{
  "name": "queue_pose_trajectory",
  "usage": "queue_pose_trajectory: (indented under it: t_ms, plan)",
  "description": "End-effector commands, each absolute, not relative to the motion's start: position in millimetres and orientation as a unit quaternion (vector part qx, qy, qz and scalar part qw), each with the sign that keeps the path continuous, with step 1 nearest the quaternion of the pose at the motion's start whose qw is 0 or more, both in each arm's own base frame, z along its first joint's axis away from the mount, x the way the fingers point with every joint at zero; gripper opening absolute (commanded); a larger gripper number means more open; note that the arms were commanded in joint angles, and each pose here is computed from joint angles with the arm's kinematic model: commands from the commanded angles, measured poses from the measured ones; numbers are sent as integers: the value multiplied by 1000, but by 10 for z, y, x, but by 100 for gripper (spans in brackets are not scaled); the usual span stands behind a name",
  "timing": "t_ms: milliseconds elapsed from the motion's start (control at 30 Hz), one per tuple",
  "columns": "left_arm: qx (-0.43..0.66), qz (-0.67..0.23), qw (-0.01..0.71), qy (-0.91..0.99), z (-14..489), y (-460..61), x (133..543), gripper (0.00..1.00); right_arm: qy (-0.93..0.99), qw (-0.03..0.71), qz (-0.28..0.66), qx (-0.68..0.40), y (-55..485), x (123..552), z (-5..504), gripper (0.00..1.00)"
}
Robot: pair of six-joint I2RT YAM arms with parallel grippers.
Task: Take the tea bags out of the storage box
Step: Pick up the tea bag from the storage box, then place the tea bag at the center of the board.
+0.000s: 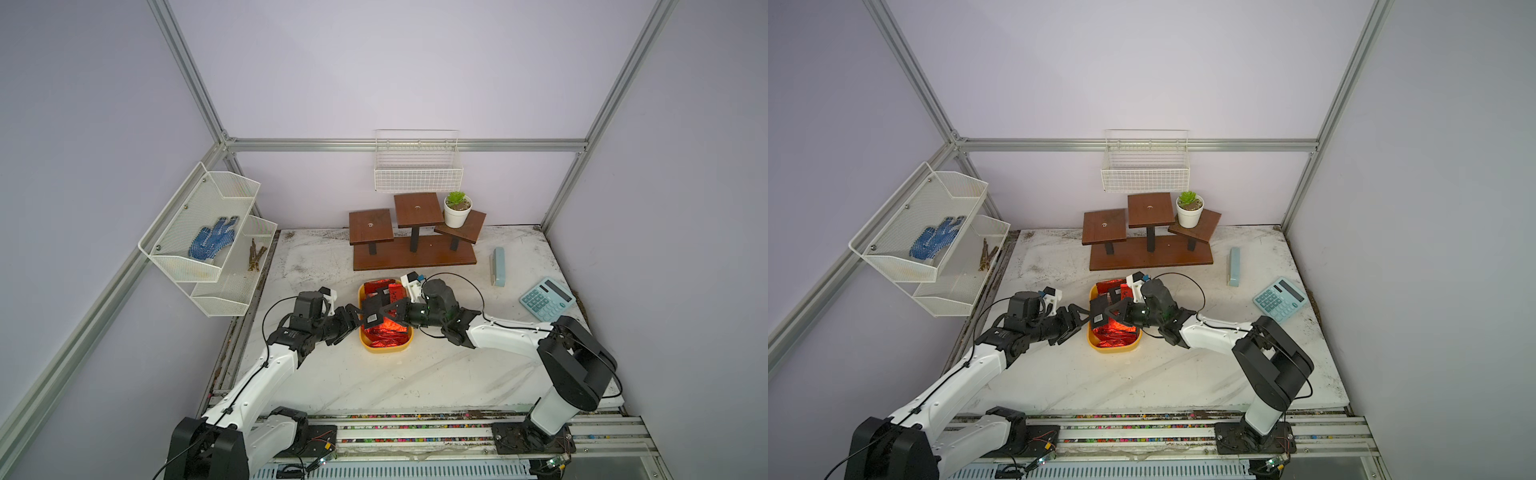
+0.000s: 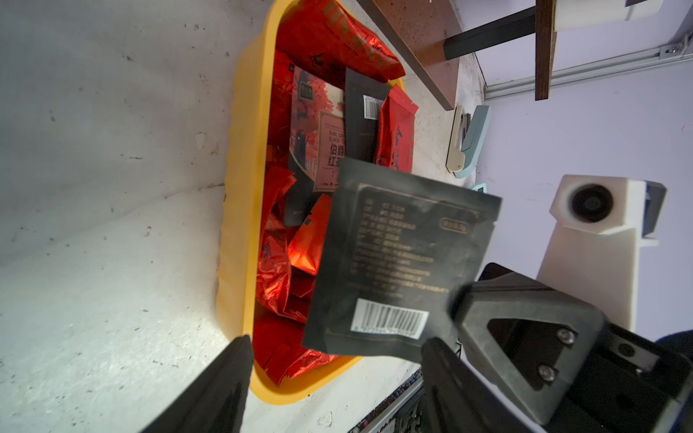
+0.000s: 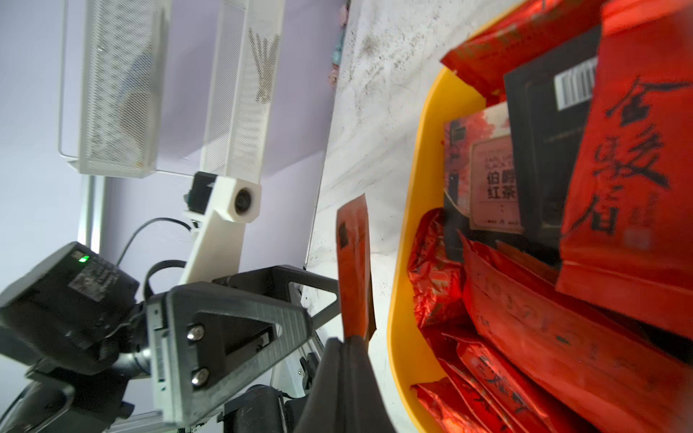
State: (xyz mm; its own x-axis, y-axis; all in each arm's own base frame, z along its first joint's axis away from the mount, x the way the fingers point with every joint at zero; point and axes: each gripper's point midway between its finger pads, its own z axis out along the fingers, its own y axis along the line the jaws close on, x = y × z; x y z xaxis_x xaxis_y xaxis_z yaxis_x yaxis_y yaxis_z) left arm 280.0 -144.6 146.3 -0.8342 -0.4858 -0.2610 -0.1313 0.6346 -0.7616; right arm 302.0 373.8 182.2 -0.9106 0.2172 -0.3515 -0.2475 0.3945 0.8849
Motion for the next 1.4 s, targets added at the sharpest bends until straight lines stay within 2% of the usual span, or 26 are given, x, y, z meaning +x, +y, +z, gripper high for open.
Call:
queue_pose_trajectory:
  t_ms: [0, 267, 500, 833, 1367]
  plan:
    - [-169, -388, 248, 872, 1639, -1428, 2815, 74, 793, 236, 562, -8, 3525, 3087, 2045, 0]
    - [-171, -398, 248, 866, 1696, -1444, 2780, 74, 787, 309, 532, 39, 2675, 3477, 2308, 0]
    - [-171, -405, 245, 864, 1703, -1457, 2742, 74, 822, 318, 470, 47, 2202, 3871, 2105, 0]
    - [-171, -404, 242, 865, 1685, -1458, 2724, 74, 848, 229, 477, 38, 2202, 4253, 1350, 0]
    - [-168, -408, 236, 866, 1707, -1487, 2733, 74, 899, 196, 389, 48, 2013, 4700, 584, 0]
